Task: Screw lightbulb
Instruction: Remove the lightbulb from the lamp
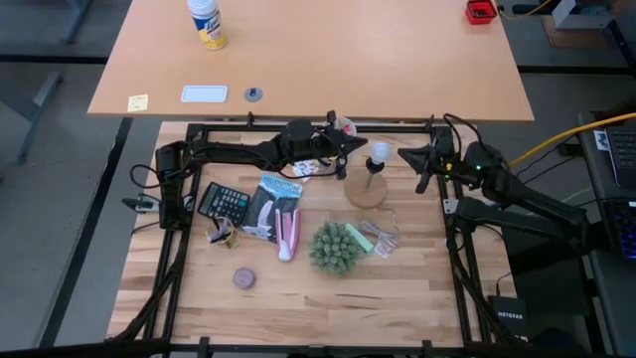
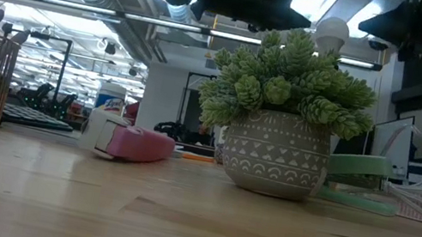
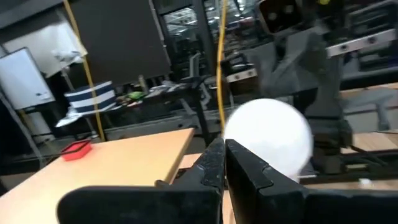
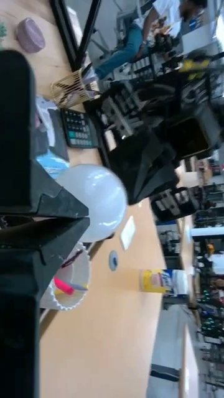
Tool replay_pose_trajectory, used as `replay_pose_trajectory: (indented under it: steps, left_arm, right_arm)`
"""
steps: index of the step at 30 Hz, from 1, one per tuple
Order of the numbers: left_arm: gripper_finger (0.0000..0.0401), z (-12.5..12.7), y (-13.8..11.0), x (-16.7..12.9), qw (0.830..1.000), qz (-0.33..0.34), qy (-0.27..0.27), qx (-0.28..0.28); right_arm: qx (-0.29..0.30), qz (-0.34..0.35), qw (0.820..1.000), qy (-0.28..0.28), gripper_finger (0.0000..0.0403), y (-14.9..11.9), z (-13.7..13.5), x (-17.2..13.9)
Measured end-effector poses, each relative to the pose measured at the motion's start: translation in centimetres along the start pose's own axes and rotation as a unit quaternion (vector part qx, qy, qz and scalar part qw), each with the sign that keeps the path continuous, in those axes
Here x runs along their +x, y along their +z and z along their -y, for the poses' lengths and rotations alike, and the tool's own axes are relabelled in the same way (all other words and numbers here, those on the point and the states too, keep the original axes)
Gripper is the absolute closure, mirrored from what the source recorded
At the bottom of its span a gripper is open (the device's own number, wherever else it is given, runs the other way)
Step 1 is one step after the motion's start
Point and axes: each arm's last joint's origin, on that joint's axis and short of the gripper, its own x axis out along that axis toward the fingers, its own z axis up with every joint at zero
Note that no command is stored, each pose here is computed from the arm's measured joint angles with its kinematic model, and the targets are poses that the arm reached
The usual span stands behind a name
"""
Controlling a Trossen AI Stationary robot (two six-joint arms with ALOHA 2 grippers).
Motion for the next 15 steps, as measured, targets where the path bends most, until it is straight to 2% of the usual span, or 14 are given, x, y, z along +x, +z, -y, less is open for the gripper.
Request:
replay_pose_trajectory:
  steps: [8,15]
  left_arm:
    - [0.0396,0.4,-0.4,0.0,0.999,-0.022,-0.023,0.001]
    - [0.0396,1.1,-0.4,0.0,0.999,-0.027,-0.047,0.007]
  right_arm:
    - [0.002,-0.025,1.0,-0.004,0.0386,-0.5,0.2,2.2]
    - [-0.003,-0.027,0.998,-0.049,0.0386,-0.8,0.6,3.7]
